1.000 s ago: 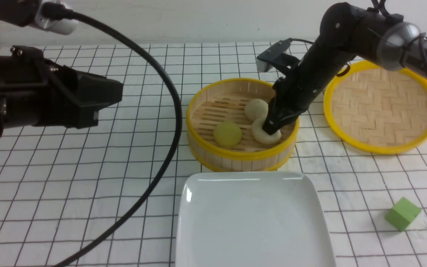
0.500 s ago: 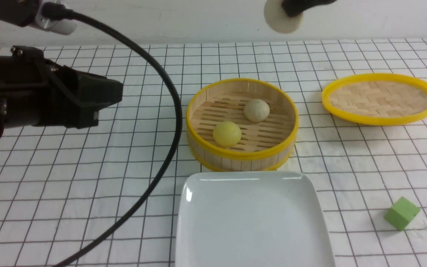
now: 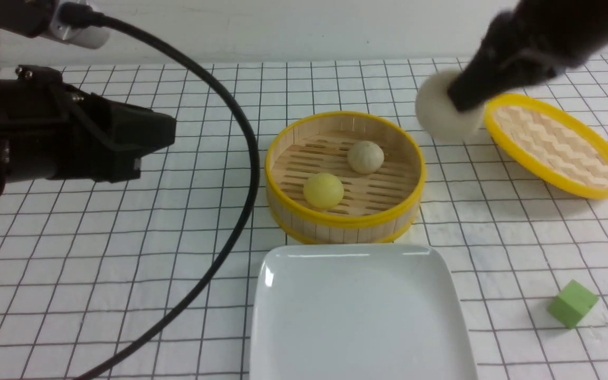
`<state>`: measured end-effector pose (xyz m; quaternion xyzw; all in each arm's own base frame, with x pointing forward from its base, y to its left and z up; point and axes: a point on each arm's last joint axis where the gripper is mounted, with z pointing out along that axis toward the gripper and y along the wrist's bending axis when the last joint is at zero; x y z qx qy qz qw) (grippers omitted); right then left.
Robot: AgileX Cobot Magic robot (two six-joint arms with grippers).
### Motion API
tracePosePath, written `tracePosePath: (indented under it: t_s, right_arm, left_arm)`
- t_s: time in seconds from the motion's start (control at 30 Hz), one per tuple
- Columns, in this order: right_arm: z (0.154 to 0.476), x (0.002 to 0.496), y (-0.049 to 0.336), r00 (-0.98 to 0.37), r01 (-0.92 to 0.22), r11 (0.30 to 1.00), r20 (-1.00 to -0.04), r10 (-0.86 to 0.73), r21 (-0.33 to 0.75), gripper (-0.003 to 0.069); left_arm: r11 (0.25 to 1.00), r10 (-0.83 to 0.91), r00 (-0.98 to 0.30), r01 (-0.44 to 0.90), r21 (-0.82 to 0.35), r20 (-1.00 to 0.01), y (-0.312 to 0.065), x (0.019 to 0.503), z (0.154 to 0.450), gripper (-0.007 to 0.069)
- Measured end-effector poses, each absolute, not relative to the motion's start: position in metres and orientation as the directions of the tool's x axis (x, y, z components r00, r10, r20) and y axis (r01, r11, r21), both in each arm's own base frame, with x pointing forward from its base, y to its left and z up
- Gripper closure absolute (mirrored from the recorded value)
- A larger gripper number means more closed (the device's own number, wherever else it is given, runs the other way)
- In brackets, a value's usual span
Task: Put the steamed buns into the plate on the white-black tablecloth.
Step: 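Move the steamed bun from the bamboo steamer onto the white plate with the right gripper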
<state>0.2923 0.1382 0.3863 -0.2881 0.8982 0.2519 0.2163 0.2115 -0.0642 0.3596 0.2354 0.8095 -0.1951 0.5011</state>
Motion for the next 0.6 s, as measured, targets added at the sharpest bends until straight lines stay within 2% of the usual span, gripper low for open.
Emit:
tracePosePath:
  t_s: [0.13, 0.23, 0.3, 0.4, 0.6]
  right_arm:
    - [0.321, 0.293, 0.14, -0.777, -0.624, 0.68, -0.397, -0.489, 0.384, 0.0631]
    - [0.294, 0.297, 0.141, -0.778, -0.626, 0.677, -0.365, -0.511, 0.388, 0.0629]
    - [0.264, 0.305, 0.143, -0.776, -0.631, 0.669, -0.338, -0.533, 0.392, 0.0629]
    - [0.242, 0.314, 0.147, -0.766, -0.643, 0.656, -0.336, -0.549, 0.395, 0.0629]
    - [0.217, 0.328, 0.15, -0.737, -0.675, 0.644, -0.365, -0.569, 0.359, 0.0628]
  left_arm:
    - [0.812, 0.181, -0.388, 0.577, -0.085, -0.904, -0.064, 0.211, 0.36, 0.0384]
    - [0.812, 0.18, -0.388, 0.577, -0.086, -0.904, -0.064, 0.211, 0.36, 0.0384]
    - [0.812, 0.18, -0.388, 0.577, -0.086, -0.904, -0.064, 0.211, 0.36, 0.0384]
    - [0.812, 0.179, -0.388, 0.577, -0.087, -0.904, -0.065, 0.211, 0.36, 0.0384]
    - [0.812, 0.178, -0.389, 0.577, -0.088, -0.904, -0.065, 0.211, 0.36, 0.0384]
